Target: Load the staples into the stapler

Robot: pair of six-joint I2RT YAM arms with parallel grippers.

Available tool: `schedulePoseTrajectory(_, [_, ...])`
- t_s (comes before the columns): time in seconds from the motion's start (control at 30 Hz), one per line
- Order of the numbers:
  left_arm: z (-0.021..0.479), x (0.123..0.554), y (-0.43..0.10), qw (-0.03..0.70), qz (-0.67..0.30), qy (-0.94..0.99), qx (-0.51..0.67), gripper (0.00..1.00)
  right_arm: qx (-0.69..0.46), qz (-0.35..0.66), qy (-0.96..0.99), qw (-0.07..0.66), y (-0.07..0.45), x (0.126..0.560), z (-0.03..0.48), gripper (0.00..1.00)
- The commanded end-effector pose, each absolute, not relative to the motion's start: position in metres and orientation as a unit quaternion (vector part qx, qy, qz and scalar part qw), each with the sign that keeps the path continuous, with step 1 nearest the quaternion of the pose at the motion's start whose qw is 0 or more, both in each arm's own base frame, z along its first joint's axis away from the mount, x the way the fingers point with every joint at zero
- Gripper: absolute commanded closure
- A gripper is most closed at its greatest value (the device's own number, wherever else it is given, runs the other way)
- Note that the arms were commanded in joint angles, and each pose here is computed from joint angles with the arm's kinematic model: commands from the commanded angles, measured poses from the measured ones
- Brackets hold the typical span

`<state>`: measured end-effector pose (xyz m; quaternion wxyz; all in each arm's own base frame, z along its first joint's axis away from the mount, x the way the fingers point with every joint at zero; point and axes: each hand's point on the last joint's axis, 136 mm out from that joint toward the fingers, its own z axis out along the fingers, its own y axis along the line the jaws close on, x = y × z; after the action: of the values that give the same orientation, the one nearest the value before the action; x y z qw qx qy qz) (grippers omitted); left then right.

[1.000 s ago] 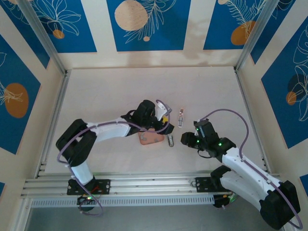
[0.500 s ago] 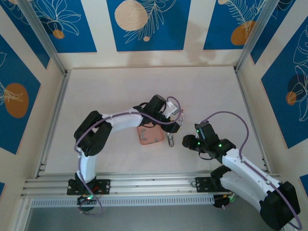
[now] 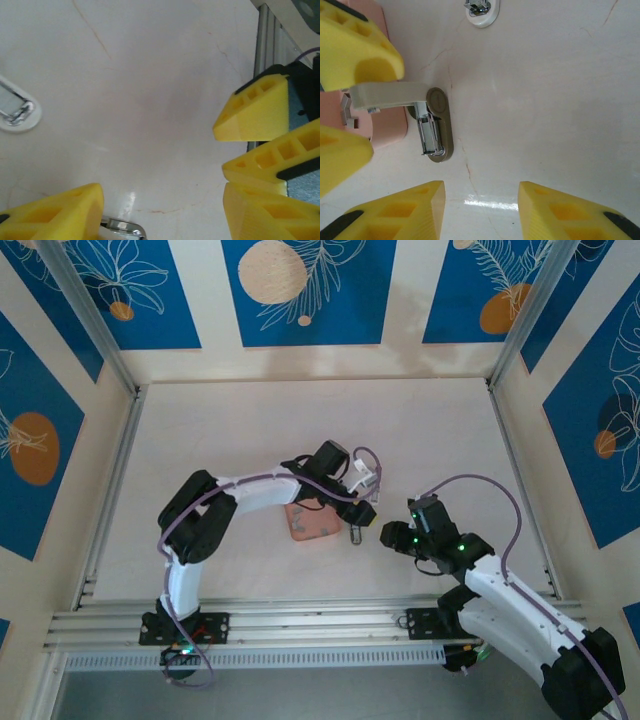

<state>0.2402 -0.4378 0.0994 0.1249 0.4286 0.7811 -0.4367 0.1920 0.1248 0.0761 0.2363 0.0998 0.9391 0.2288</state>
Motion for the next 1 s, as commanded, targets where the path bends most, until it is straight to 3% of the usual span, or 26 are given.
schedulePoseTrajectory(0.0, [0.106,0.214,-0.439,0.099,-0.460,0.759,0.450,0.35,0.110,0.239,0.938,0.226,0.126,0.189,0.074,0.57])
schedulePoseTrajectory(0.3, [0.124,0.213,-0.428,0.143,-0.444,0.759,0.454,0.34,0.086,0.289,0.928,0.220,0.144,0.196,0.088,0.56])
schedulePoseTrajectory(0.67, [0.153,0.259,-0.367,0.303,-0.406,0.799,0.324,0.32,0.061,0.315,0.932,0.167,0.177,0.219,0.091,0.57])
schedulePoseTrajectory(0.83, [0.152,0.259,-0.356,0.318,-0.407,0.799,0.310,0.32,0.050,0.311,0.939,0.141,0.189,0.226,0.083,0.58])
schedulePoseTrajectory(0.97, [0.147,0.258,-0.356,0.318,-0.419,0.796,0.299,0.32,0.072,0.287,0.951,0.091,0.188,0.221,0.056,0.64])
